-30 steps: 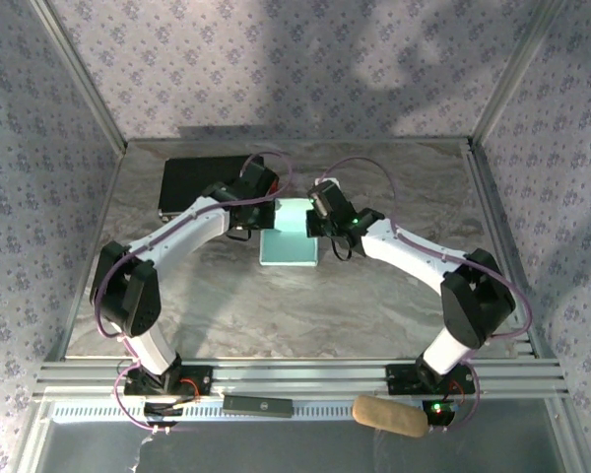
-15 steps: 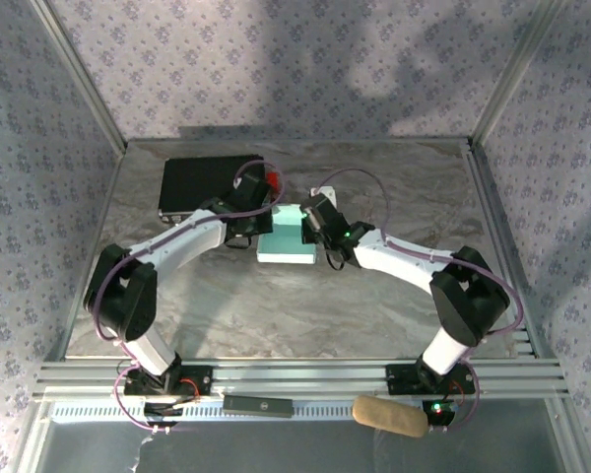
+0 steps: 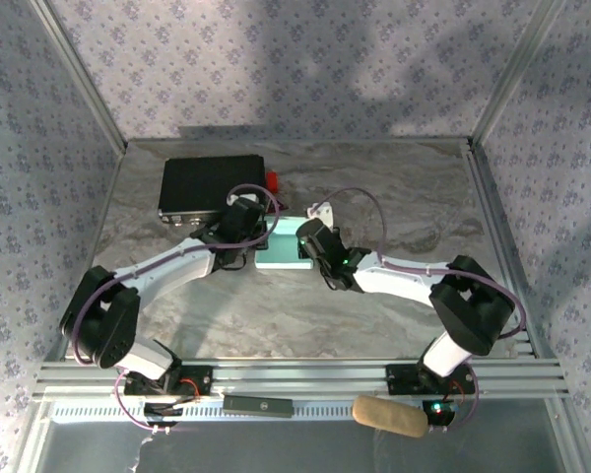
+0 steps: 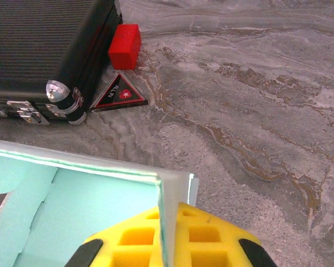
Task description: Fold the paper box
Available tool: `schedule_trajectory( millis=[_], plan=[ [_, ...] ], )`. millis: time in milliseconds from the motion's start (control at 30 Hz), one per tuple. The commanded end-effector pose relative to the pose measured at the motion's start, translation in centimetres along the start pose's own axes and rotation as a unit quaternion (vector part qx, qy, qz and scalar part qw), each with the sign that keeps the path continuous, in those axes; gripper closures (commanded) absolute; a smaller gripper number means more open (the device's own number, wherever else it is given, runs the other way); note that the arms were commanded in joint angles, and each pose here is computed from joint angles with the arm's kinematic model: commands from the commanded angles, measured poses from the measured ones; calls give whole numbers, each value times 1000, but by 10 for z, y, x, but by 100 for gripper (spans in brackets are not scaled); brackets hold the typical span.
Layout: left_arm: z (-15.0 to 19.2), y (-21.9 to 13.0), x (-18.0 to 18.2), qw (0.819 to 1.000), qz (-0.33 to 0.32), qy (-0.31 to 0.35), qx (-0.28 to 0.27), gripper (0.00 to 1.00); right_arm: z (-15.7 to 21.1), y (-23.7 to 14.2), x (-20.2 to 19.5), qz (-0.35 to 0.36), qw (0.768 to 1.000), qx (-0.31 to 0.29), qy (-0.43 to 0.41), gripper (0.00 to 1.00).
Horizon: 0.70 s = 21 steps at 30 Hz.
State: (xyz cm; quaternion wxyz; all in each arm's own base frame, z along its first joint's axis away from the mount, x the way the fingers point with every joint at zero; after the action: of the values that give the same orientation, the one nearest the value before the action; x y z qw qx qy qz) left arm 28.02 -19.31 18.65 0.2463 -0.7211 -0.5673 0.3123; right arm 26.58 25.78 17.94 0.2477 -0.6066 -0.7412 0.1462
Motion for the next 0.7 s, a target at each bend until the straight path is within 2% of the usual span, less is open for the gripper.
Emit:
schedule_trajectory(
  millis=[0,200,667],
  plan=[
    [-3,-10,-22,997,77,-4,-19,98,8,-9,17,-40,999,1,0,100],
    [5,-14,-21,997,74,-1,-19,98,21,-16,23,-17,1000,-14,-7,100],
    [31,-13,-12,997,73,2,-11,97,51,-21,23,-14,999,-23,-22,100]
  ],
)
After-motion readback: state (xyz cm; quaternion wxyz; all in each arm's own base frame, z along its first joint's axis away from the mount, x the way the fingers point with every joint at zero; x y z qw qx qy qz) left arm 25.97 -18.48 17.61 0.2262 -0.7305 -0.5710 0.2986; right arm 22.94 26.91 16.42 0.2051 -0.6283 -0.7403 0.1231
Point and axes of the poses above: each hand's point on the last joint's axis, 136 mm out from that joint toward the fingers, its own y axis out along the fingers, its own x axis along the line the jaws close on, z = x × y, the point moved 9 cm from there along -y, back along the fingers, and after that the axes turned 6 degrees about y, right-handed, at the moved point
